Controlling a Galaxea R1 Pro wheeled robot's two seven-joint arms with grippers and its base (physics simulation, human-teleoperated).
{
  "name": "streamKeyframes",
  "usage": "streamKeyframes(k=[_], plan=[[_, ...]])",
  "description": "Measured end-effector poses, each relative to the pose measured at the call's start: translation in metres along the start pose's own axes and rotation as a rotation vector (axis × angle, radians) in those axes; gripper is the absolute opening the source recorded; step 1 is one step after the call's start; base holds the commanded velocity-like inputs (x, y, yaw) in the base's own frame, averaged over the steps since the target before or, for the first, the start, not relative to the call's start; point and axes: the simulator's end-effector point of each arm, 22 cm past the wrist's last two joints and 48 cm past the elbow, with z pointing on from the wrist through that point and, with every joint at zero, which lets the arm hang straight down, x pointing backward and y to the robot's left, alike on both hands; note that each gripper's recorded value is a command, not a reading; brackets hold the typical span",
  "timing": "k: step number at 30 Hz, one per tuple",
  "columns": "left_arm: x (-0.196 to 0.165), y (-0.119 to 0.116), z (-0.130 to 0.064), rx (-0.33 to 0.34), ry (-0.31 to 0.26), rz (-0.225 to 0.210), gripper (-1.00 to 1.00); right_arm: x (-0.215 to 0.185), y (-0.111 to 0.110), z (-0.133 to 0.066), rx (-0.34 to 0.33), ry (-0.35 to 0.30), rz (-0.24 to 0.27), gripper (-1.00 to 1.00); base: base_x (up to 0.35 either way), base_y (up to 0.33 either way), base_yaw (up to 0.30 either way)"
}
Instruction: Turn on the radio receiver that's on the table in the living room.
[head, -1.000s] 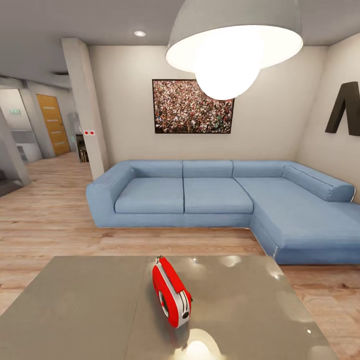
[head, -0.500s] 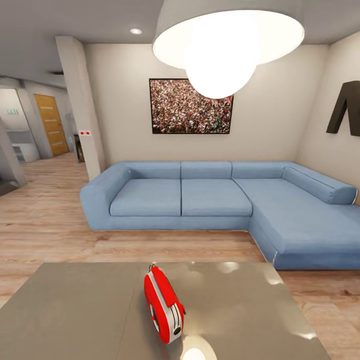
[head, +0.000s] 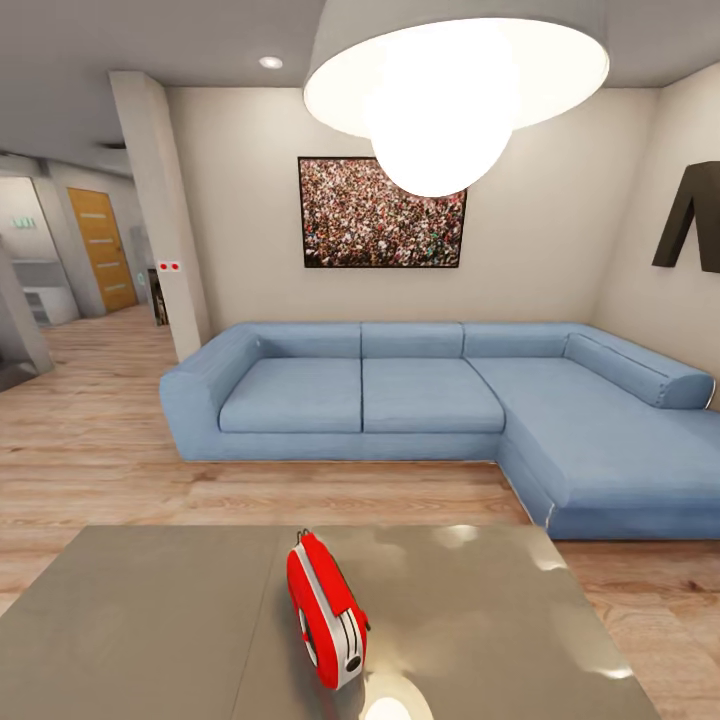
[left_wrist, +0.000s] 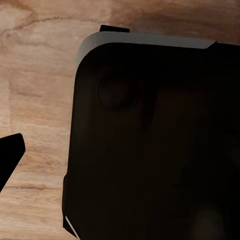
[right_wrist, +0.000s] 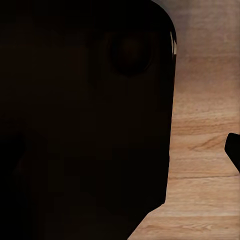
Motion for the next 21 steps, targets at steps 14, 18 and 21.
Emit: streamKeyframes(k=[14,18,21], plan=[[0.000,-0.001,0.000,0.001,0.002,0.000,1.00,0.000,0.000,0.000,0.000,0.001,0.000,1.00,0.000,0.000,0.000],[0.000,-0.001,-0.005,0.002,0.002,0.000,1.00,0.000,0.000,-0.005,0.000,0.001,0.000,1.00,0.000,0.000,0.000],[0.000,-0.002,-0.010,0.003,0.002,0.001,1.00,0.000,0.000,-0.010,0.000,0.001,0.000,1.00,0.000,0.000,0.000]])
